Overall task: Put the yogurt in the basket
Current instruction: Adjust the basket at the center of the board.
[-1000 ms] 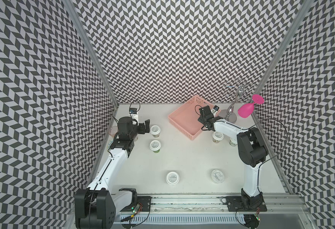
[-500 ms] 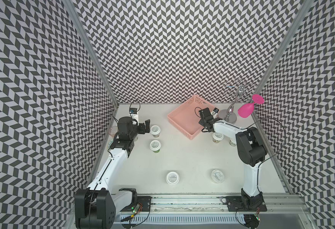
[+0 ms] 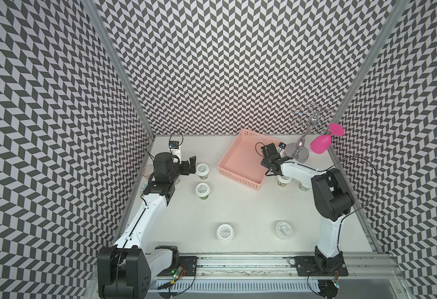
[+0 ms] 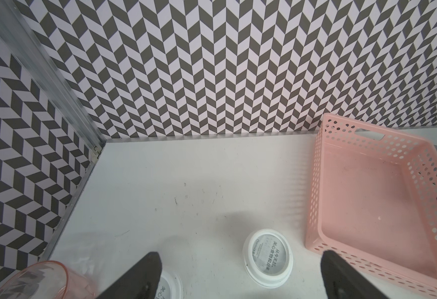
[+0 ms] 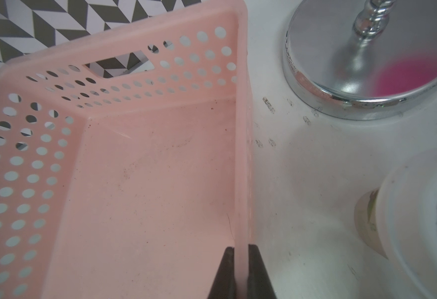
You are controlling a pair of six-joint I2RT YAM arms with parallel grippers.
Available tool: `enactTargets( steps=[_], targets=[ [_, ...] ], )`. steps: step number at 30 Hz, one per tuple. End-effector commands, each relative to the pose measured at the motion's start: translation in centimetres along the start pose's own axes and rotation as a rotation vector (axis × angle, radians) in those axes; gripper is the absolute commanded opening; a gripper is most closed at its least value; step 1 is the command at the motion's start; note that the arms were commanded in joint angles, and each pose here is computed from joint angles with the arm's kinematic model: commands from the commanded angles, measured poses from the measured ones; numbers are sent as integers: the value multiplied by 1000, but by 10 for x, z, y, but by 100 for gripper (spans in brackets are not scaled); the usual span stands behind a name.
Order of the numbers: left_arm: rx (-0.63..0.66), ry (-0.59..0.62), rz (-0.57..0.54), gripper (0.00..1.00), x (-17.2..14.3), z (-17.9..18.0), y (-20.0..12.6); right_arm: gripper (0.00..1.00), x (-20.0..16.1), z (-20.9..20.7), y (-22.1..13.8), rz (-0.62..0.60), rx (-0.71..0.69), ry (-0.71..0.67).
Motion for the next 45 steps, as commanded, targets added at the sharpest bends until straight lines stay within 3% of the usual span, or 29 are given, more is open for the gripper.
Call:
enactTargets(
  steps=[1,15,25,35,45],
  targets=[
    [3,0,-24,100,11,1,-4,6,21,12,-22,-55,83,-40],
    [-8,0,0,100,5,2,1,3,6,1,-55,5,255,-261],
    [-13,43,11,100,12,3,-1,3,-14,-7,-68,69,361,-348],
    [-110,134,29,100,21,-4,-6,3,-25,-18,-71,93,378,-262],
    [-70,136,90,100,30,-2,-6,5,-37,-18,-58,105,384,-199]
  ],
)
Point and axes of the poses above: each gripper's point midway between its finger pads, its own y axis out along the fingers, its own z axis along the line the jaws close on, x = y × z, the point moved 6 cm from there along -y, back along the fingers, and after that the axes turned 4 degrees about y, right-handed, at the moved point
